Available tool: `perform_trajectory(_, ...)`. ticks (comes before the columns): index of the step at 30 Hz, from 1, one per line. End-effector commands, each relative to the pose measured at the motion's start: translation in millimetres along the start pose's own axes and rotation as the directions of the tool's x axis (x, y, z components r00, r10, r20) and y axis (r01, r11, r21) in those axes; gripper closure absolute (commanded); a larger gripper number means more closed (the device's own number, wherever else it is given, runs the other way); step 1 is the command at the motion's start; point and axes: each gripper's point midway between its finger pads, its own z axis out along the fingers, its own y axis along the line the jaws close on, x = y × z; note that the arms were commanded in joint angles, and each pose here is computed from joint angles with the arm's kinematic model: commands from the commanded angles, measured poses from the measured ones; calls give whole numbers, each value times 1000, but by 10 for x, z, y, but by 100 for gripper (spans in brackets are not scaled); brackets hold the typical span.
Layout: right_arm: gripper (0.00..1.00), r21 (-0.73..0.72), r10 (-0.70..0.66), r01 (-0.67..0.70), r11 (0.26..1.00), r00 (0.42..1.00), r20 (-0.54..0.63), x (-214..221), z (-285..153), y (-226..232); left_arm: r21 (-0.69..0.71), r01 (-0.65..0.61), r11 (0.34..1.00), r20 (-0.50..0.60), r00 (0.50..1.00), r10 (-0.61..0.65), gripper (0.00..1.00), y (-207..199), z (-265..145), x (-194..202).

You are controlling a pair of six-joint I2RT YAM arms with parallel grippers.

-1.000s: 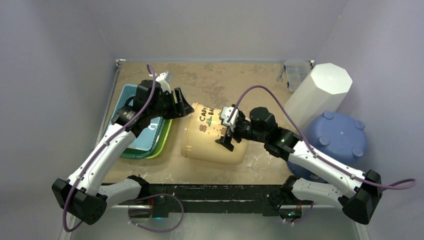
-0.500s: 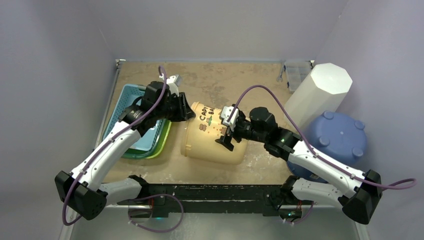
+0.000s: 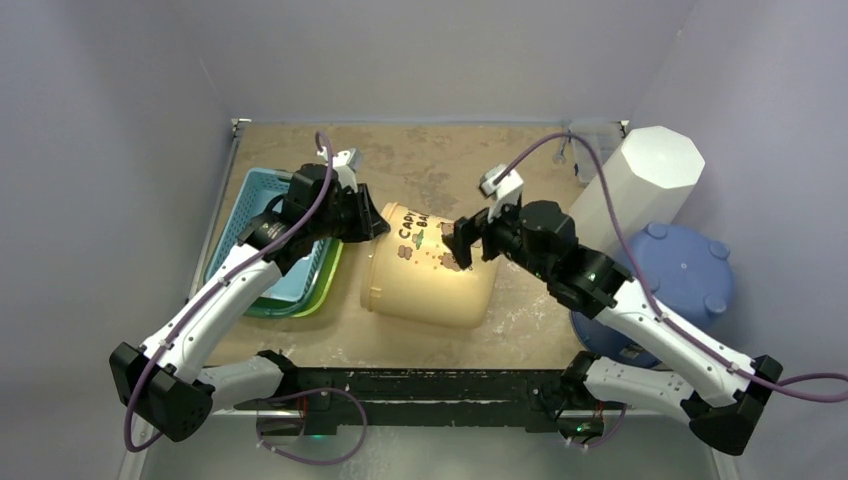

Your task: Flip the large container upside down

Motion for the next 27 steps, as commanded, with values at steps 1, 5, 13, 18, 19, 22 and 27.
perform_trajectory(1, 1, 367, 348, -351, 861, 934, 78, -251, -260, -502, -82, -2, 997, -33, 999, -1, 83, 222, 39, 157)
perform_trajectory(5, 1, 444, 569, -533, 720, 820, 62, 59, -332, -483, -81, 8, 997, -27, 1000, -10, 84, 221, 54, 155)
perform_trajectory(13, 1, 434, 791, -739, 515, 605, 92, 511, -360, -482, -81, 27, 996, -34, 999, -30, 86, 233, 80, 198)
perform_trajectory(18, 1, 367, 843, -812, 453, 524, 118, 560, -359, -452, -90, 35, 995, -40, 998, -38, 86, 264, 102, 231)
perform_trajectory(19, 1, 363, 850, -816, 449, 516, 108, 575, -347, -429, -88, 33, 996, -41, 998, -37, 86, 260, 101, 233)
perform_trajectory(22, 1, 328, 878, -844, 424, 473, 80, 604, -286, -335, -91, 35, 995, -46, 998, -39, 87, 268, 107, 248)
perform_trajectory(27, 1, 254, 926, -901, 351, 375, 48, 648, -163, -180, -96, 37, 995, -51, 998, -42, 87, 287, 115, 271)
